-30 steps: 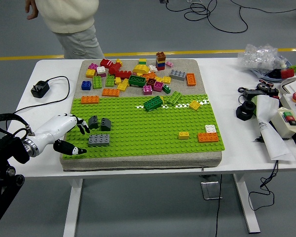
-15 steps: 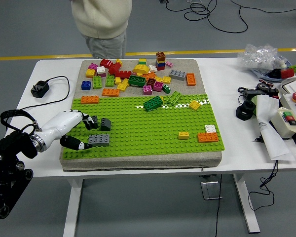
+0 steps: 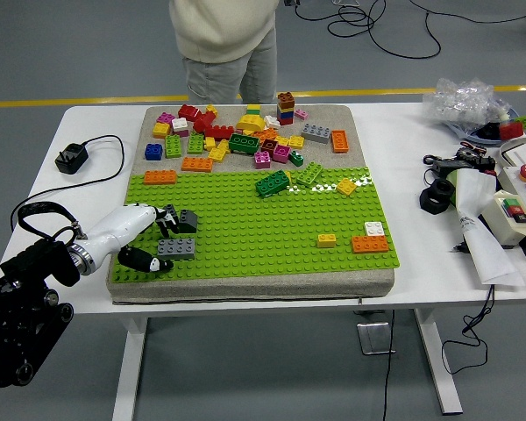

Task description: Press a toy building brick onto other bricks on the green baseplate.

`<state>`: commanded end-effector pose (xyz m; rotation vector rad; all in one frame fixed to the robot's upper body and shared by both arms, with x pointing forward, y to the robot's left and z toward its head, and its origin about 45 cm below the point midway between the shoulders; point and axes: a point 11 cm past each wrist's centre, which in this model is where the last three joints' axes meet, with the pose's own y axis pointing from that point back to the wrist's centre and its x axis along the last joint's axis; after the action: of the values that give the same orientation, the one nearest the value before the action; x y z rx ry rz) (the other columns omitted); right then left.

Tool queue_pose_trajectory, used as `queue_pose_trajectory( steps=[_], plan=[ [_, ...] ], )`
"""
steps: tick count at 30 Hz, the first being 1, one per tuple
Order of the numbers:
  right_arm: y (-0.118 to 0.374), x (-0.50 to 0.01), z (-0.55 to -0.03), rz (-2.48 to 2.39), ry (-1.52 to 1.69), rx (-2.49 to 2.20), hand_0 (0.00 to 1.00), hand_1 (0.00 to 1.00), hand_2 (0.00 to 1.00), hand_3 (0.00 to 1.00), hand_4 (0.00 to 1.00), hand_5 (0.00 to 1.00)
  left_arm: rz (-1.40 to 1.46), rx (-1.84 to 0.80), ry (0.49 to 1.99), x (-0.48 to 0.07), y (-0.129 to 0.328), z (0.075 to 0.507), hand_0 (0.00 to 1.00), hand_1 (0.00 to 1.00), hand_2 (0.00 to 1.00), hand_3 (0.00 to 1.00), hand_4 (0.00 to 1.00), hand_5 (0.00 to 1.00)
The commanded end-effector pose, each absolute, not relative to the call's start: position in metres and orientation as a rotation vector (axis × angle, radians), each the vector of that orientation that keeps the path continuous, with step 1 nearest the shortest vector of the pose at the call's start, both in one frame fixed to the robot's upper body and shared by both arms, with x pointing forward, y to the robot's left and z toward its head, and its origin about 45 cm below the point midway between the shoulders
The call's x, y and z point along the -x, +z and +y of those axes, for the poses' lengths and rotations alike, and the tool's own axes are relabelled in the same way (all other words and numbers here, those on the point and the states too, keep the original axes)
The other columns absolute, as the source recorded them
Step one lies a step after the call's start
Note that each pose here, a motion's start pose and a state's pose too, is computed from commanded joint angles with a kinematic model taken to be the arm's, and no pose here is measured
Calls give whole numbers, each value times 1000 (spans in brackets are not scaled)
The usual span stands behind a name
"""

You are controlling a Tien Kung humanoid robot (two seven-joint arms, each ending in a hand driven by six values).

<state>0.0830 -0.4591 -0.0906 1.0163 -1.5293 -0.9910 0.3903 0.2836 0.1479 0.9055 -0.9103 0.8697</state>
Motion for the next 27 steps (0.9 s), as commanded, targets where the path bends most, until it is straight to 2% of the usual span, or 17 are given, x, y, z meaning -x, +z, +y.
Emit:
queue_pose_trajectory(
  steps=[4, 5, 10, 11, 16, 17, 27],
  plan=[
    [-91, -84, -459, -1532, -991, -1018, 790, 726, 770, 783, 998, 698, -912, -904, 875, -392, 147, 283, 858, 727, 545, 587, 925, 185],
    [-91, -84, -459, -1533, -992, -1018, 790, 726, 770, 783, 998, 699, -915, -901, 878, -392, 147, 283, 843, 678, 517, 513, 828, 146],
    [-91, -84, -458, -1534, -995, -1018, 790, 726, 770, 783, 998, 699, -922, -897, 883, -393, 148, 283, 843, 678, 517, 513, 828, 146],
    [-91, -84, -458, -1535, -995, -1019, 790, 726, 770, 783, 998, 698, -921, -897, 883, -393, 148, 283, 803, 573, 504, 482, 763, 159],
    [-91, -85, -458, -1538, -995, -1019, 790, 726, 770, 783, 998, 698, -917, -900, 878, -392, 146, 283, 803, 573, 504, 482, 763, 159],
    [-91, -85, -458, -1538, -995, -1019, 790, 726, 770, 783, 998, 699, -916, -900, 877, -391, 145, 283, 757, 542, 507, 487, 748, 143],
    [-90, -85, -459, -1541, -995, -1017, 790, 726, 770, 783, 998, 699, -911, -896, 871, -390, 145, 283, 722, 537, 518, 499, 769, 161]
  ],
)
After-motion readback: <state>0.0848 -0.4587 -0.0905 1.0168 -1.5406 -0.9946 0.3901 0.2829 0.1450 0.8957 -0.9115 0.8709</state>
